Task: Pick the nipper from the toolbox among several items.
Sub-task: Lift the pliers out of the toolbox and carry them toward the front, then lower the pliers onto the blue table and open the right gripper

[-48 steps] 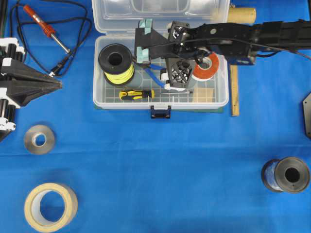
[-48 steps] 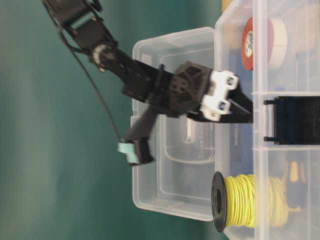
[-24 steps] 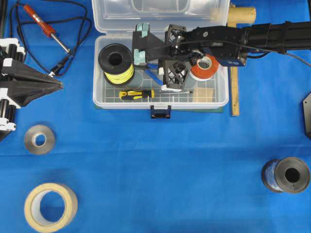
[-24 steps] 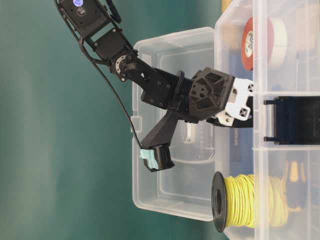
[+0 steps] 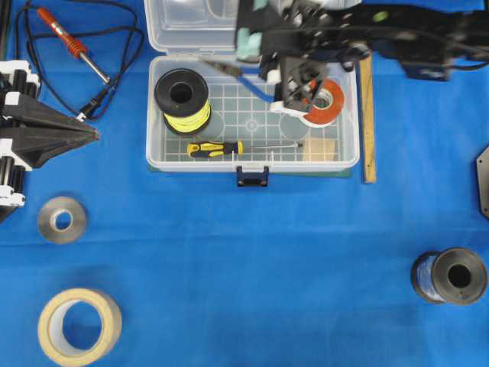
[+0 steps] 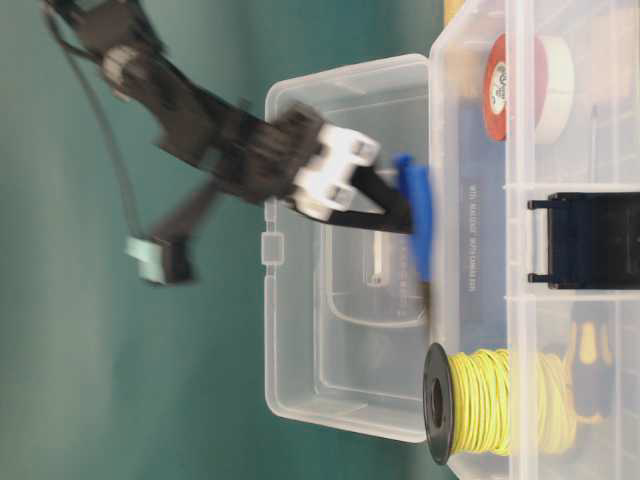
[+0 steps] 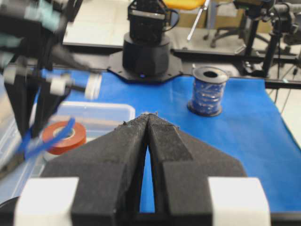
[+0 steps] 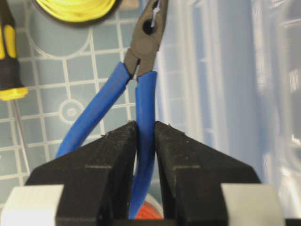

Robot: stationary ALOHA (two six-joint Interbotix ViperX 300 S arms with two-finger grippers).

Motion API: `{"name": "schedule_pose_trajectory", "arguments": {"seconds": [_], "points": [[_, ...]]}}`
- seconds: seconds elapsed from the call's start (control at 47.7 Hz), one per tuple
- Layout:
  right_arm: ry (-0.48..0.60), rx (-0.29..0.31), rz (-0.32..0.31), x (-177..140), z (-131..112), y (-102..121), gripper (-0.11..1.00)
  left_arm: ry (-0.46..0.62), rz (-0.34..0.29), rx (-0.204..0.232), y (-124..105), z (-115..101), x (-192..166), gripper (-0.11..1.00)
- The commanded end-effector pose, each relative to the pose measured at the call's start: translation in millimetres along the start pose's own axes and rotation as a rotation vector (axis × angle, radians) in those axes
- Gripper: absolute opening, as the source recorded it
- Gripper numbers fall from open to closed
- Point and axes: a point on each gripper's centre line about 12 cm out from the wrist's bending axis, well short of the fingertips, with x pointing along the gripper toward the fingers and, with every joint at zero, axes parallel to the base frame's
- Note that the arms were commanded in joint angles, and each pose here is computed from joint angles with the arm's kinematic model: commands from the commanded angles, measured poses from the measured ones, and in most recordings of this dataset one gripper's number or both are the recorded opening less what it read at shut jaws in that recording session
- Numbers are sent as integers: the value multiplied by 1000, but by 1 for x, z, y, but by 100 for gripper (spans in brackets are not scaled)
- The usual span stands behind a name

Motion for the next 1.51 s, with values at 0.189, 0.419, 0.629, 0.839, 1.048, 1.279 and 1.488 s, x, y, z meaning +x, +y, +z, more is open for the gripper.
{"name": "schedule_pose_trajectory", "arguments": {"seconds": [0.189,0.419,0.629,0.839,1.048,1.279,1.488], "points": [[-184,-37,46,-91,4,29,13,-6,0,-1,0,3,2,0],[-248,-68,170,-116,-21,84,13,-11,11,-1,2,4,2,0],[-245,-91,272,-105,-40,130,13,-17,26,-1,5,4,1,0],[-192,-70,310,-62,-52,159,13,-14,34,0,7,3,0,0],[-110,-52,317,-15,-66,181,13,-9,36,0,7,1,0,0],[-8,-57,314,24,-83,203,13,-9,36,0,7,0,0,0],[59,-47,301,45,-95,208,13,-11,36,0,7,1,0,0]]}}
